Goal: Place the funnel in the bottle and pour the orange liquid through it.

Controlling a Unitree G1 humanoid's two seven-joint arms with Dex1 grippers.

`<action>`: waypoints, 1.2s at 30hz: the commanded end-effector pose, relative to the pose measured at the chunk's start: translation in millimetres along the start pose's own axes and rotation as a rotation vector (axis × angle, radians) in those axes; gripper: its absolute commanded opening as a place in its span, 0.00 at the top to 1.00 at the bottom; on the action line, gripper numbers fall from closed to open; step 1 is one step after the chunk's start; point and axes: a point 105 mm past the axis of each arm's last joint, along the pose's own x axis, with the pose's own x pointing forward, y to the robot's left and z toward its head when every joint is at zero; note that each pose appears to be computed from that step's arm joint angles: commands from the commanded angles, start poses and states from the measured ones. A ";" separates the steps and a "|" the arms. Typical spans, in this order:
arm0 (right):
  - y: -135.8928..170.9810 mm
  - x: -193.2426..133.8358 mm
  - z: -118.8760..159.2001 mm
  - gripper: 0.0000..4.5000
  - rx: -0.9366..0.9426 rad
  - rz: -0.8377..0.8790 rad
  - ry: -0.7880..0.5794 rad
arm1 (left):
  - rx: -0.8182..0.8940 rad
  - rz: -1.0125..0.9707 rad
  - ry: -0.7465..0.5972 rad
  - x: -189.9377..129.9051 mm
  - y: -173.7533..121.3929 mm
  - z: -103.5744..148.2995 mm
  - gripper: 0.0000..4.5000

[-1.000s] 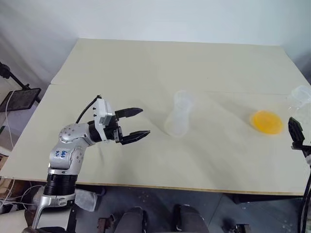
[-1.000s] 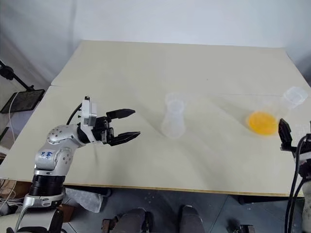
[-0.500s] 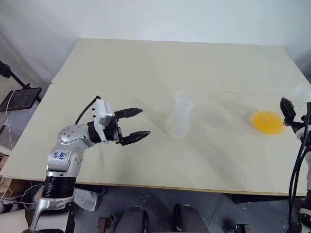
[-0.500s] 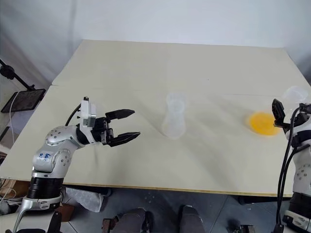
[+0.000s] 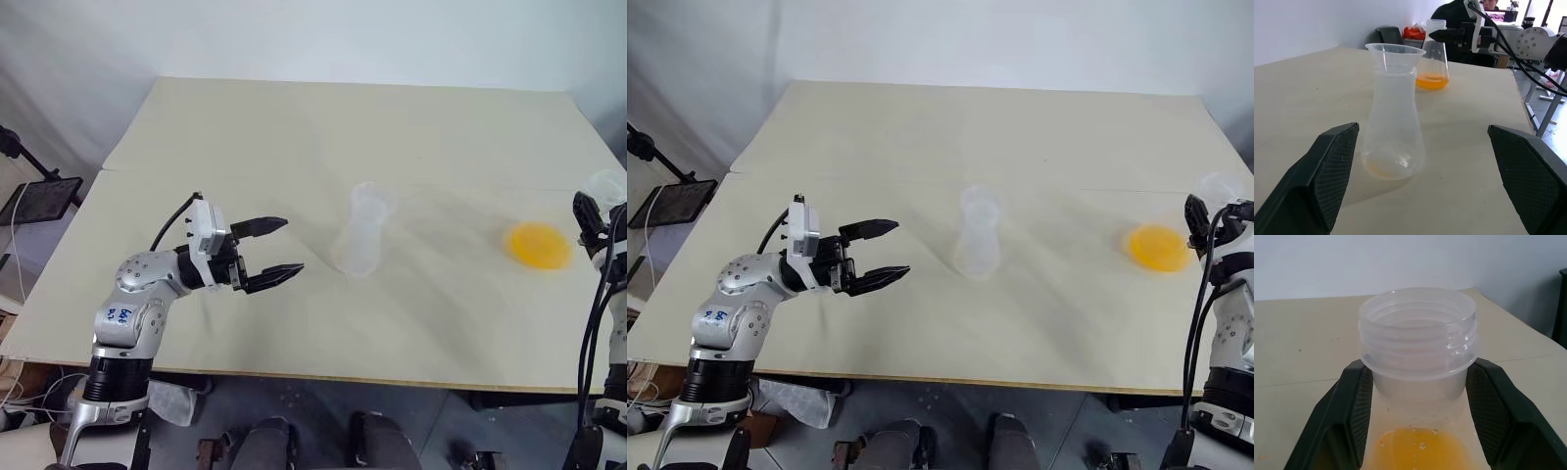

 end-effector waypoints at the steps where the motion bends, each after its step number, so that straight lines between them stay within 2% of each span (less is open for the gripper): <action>1: 0.1 0.8 21.8 0.47 -0.026 0.012 -0.071 | 0.040 -0.007 -0.025 -1.2 -3.1 10.1 0.00; 6: 27.6 -5.5 50.0 0.47 -0.041 0.148 -0.177 | 0.043 -0.004 -0.032 -0.9 -2.9 9.7 0.00; 11: 94.6 -9.3 71.5 0.47 -0.096 0.347 -0.179 | 0.042 0.005 -0.033 -2.3 -1.8 8.5 0.00; 18: 163.6 -16.7 81.3 0.47 -0.370 0.492 -0.180 | 0.044 0.011 -0.030 -2.1 0.5 7.6 0.00; 23: 186.7 -20.4 80.8 0.47 -0.627 0.526 -0.253 | 0.046 0.014 -0.032 -1.4 0.8 7.0 0.00; 29: 197.3 -22.1 77.4 0.47 -0.901 0.508 -0.359 | 0.046 0.022 -0.034 -1.9 0.4 5.7 0.00; 36: 222.4 -30.6 69.1 0.47 -1.002 0.577 -0.457 | 0.047 0.025 -0.035 -0.8 1.5 4.9 0.00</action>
